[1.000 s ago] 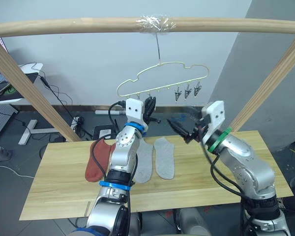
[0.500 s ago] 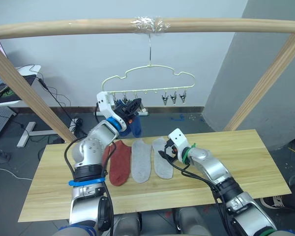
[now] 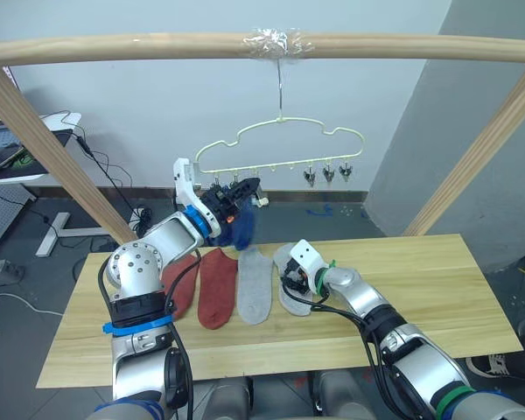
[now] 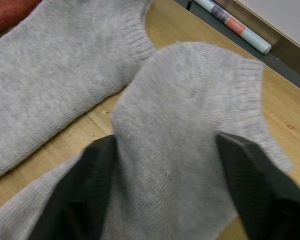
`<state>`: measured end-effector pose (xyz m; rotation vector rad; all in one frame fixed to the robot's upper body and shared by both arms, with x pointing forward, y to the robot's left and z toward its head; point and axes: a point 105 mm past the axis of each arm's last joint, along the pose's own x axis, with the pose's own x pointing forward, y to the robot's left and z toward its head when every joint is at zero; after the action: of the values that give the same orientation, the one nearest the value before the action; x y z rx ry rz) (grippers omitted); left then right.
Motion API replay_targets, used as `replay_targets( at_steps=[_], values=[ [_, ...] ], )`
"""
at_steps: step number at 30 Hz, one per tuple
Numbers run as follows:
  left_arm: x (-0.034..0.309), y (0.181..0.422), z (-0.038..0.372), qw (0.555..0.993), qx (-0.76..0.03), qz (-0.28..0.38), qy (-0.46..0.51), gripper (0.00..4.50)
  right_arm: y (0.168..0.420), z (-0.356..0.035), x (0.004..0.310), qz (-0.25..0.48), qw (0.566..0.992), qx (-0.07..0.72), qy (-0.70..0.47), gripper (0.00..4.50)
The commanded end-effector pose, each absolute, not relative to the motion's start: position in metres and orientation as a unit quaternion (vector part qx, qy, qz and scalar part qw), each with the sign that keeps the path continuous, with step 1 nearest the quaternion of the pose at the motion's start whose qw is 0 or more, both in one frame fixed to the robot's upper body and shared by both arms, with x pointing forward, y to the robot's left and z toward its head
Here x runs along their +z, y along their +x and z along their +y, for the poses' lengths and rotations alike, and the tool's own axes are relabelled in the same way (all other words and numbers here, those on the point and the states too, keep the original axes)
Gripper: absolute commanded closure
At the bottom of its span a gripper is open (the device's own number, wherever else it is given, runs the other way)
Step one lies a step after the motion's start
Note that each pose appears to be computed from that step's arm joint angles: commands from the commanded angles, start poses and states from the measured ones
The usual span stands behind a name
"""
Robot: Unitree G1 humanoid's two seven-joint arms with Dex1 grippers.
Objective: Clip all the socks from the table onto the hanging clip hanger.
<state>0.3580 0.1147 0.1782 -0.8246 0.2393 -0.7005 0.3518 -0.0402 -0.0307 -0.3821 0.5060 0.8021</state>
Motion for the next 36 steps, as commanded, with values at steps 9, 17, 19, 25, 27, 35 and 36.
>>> replay_targets(
  at_steps=[9, 17, 19, 25, 27, 35, 36],
  values=[
    [0.188, 0.362, 0.115, 0.824, -0.319, 0.113, -0.454, 4.32, 0.338, -0.078, -0.01, 0.203, 0.897, 0.356, -0.163, 4.46],
    [0.17, 0.374, 0.127, 0.781, -0.251, 0.136, -0.555, 4.32, 0.306, -0.076, 0.103, 0.015, 0.92, 0.366, -0.142, 4.46],
    [0.168, 0.372, 0.125, 0.775, -0.254, 0.143, -0.56, 4.32, 0.296, -0.073, 0.118, -0.017, 0.913, 0.376, -0.157, 4.46],
    [0.172, 0.373, 0.118, 0.771, -0.268, 0.146, -0.559, 4.32, 0.291, -0.068, 0.143, -0.066, 0.911, 0.369, -0.174, 4.46],
    [0.171, 0.373, 0.115, 0.772, -0.271, 0.149, -0.556, 4.32, 0.292, -0.066, 0.149, -0.077, 0.91, 0.367, -0.175, 4.46],
    [0.171, 0.372, 0.108, 0.772, -0.282, 0.153, -0.549, 4.32, 0.29, -0.054, 0.163, -0.097, 0.906, 0.379, -0.164, 4.46],
    [0.17, 0.372, 0.108, 0.773, -0.282, 0.154, -0.547, 4.32, 0.29, -0.052, 0.164, -0.097, 0.905, 0.381, -0.164, 4.46]
  ],
)
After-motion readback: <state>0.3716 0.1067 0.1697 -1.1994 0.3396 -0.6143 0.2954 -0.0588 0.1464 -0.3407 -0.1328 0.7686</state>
